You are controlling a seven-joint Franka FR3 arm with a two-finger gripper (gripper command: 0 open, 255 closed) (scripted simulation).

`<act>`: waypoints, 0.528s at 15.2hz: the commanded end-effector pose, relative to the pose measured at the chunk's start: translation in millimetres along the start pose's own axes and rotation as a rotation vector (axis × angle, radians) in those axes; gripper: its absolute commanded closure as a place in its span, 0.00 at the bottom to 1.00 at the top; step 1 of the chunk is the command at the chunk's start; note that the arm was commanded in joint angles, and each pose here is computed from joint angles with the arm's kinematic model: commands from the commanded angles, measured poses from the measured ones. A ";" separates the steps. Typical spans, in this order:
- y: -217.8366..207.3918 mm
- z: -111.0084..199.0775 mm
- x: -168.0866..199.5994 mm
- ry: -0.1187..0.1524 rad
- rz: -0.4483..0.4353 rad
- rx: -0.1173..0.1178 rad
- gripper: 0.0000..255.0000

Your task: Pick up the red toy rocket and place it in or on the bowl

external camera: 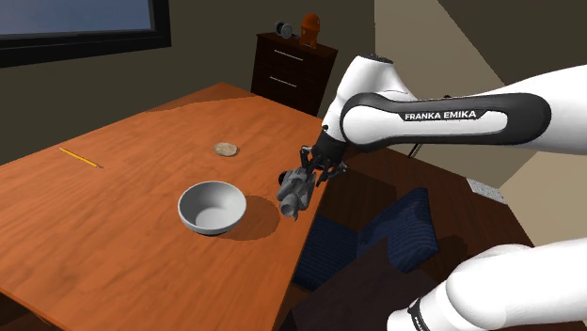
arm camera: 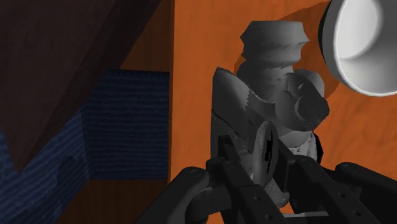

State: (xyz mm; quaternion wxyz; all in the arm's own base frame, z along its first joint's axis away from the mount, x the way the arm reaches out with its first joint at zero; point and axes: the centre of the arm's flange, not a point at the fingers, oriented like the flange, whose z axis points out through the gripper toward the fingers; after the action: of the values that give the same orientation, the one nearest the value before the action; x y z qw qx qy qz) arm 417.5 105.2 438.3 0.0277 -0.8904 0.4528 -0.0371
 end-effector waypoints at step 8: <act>-35.0 -28.2 -21.2 0.001 0.000 0.001 1.00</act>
State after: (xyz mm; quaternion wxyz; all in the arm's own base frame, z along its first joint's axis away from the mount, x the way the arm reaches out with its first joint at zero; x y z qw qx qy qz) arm 427.0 131.7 467.6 0.0272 -0.8908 0.4521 -0.0373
